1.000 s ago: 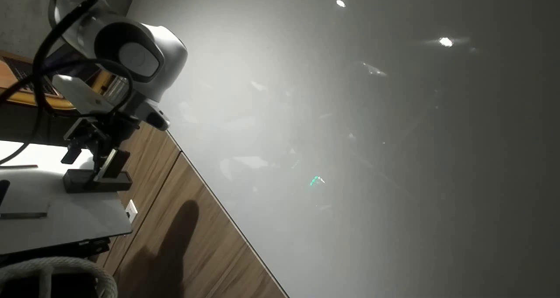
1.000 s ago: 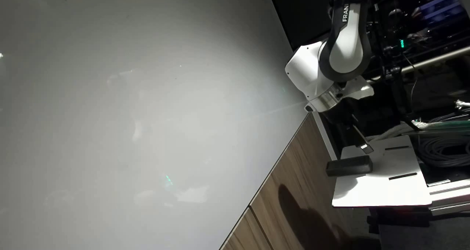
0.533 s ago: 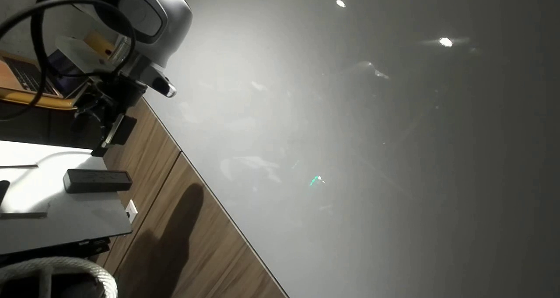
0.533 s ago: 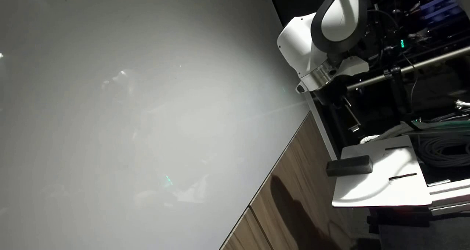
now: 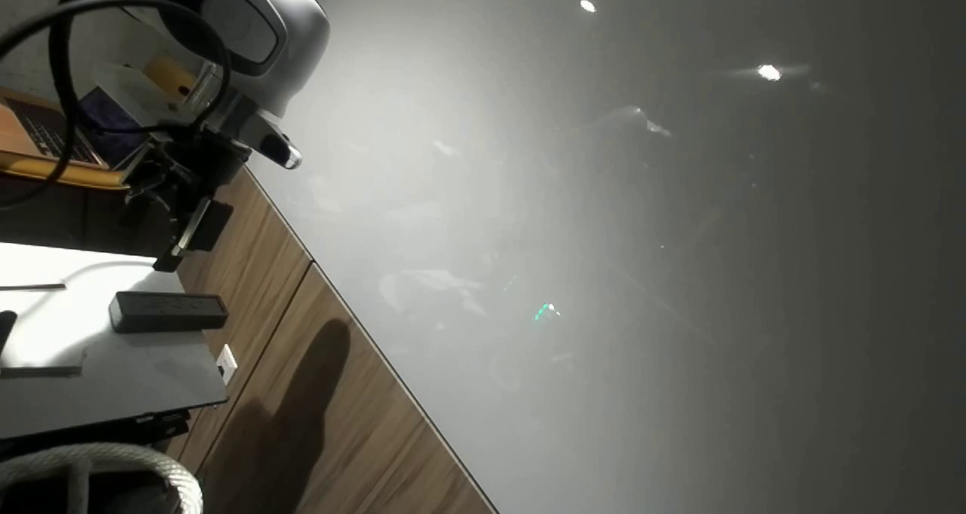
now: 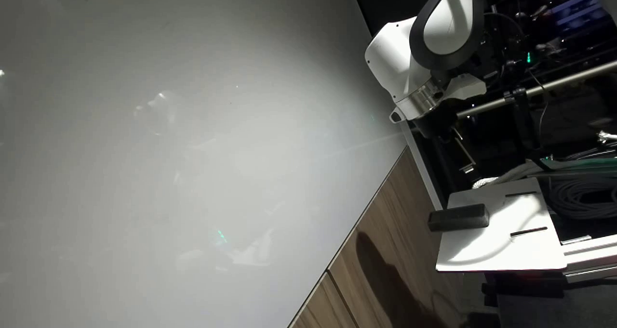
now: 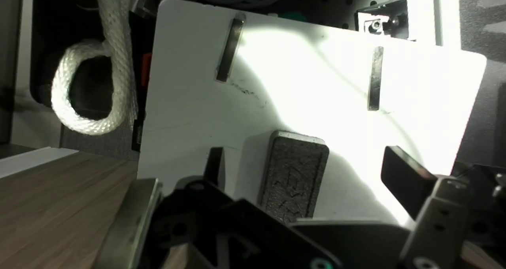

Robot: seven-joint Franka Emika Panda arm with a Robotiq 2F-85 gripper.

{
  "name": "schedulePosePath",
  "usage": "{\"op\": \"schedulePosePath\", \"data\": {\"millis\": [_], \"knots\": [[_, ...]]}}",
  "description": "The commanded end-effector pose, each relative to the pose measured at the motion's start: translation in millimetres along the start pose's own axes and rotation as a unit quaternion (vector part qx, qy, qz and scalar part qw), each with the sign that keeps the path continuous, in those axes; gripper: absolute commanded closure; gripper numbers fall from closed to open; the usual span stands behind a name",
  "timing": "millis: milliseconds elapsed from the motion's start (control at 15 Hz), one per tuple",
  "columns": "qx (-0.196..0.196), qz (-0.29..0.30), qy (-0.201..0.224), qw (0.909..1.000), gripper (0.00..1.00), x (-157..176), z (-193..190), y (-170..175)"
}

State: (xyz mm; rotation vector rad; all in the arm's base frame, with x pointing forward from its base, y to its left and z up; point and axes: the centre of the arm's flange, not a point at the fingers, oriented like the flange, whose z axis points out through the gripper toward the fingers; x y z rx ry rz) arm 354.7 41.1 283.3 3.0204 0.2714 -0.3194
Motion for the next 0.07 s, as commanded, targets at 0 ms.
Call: {"op": "schedulePosePath", "data": {"millis": [0], "knots": [[0.000, 0.000, 0.000, 1.0000, 0.00, 0.0, 0.0, 0.0]]}}
